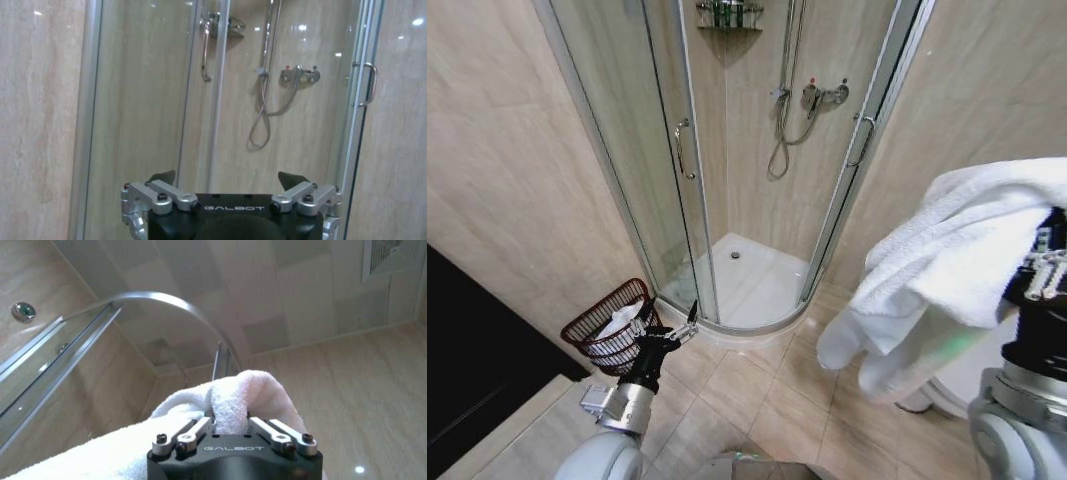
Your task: Discard the used towel into the hamper.
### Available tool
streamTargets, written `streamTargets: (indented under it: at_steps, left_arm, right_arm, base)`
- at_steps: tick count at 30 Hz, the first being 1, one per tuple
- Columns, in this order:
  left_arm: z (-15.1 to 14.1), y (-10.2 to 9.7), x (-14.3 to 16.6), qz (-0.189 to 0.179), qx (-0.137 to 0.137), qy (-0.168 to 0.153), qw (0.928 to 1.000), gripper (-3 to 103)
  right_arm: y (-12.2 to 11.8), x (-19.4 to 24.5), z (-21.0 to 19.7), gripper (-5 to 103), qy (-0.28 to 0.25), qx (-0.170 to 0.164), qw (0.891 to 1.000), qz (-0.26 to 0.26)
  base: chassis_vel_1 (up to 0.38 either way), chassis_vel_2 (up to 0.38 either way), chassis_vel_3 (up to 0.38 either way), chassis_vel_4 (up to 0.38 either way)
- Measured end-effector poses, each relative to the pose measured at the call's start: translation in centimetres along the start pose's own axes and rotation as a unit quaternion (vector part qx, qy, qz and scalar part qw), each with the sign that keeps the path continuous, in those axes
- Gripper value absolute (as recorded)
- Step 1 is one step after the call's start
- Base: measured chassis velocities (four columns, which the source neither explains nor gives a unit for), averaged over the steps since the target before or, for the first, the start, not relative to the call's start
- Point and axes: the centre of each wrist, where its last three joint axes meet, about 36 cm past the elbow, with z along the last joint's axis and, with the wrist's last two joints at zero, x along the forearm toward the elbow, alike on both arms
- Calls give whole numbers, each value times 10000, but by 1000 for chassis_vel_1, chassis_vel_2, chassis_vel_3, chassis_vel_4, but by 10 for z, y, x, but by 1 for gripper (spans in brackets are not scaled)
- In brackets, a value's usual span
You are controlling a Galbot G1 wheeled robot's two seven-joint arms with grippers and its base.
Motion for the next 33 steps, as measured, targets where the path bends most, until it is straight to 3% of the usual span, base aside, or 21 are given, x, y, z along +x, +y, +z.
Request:
streamTargets:
  at_steps: [33]
  left_arm:
    - [0, 0, 0, 0, 0, 0, 10000, 100]
  right_arm:
    - [-8, -7, -3, 13, -154, 57, 9999, -20]
  base:
    - [0, 0, 0, 0]
